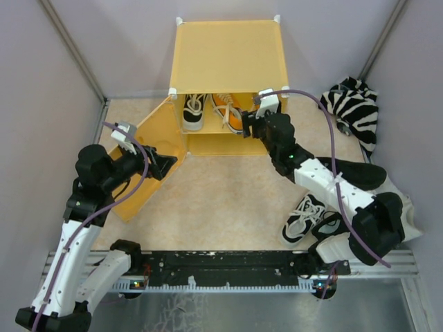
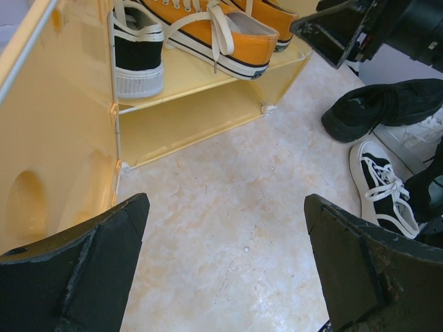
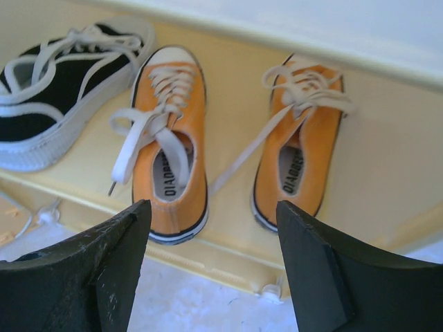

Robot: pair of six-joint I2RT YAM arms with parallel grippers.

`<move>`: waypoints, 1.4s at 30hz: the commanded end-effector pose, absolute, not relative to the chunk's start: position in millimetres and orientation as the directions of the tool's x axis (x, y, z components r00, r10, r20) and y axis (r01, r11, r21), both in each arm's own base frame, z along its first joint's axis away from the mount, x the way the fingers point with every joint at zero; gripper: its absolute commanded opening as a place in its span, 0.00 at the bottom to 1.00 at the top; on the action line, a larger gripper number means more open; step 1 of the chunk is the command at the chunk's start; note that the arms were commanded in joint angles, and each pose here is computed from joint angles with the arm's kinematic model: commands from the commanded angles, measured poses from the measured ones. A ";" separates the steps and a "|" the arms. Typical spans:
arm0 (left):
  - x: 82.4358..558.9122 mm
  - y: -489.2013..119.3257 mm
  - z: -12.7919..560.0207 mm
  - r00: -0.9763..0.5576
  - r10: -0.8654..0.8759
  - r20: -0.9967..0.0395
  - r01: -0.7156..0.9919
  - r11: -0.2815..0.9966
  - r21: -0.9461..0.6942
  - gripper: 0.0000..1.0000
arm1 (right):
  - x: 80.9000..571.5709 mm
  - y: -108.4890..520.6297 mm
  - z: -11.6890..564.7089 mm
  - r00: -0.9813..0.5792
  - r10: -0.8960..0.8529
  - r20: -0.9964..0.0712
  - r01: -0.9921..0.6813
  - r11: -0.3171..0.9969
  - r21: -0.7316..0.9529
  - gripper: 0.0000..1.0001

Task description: Place and organize the shoes in the shoe cabinet

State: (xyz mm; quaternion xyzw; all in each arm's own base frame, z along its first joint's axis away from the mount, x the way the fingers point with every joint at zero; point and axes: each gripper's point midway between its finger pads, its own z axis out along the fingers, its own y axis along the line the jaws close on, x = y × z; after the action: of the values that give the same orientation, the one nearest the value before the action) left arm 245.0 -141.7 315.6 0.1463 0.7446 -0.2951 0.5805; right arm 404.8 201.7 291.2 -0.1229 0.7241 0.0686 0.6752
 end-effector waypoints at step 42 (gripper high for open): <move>241.2 -141.1 311.9 -0.272 -0.112 -0.956 0.566 0.785 -0.253 0.99 | 444.5 251.6 235.2 -0.097 -0.117 -0.988 -0.402 0.913 -0.068 0.55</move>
State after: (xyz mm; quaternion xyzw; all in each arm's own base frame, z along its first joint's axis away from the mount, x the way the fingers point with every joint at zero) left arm 243.3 -141.3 312.0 0.1461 0.7458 -0.2950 0.5791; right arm 434.3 246.5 218.1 -0.1819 0.7450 0.1005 0.6339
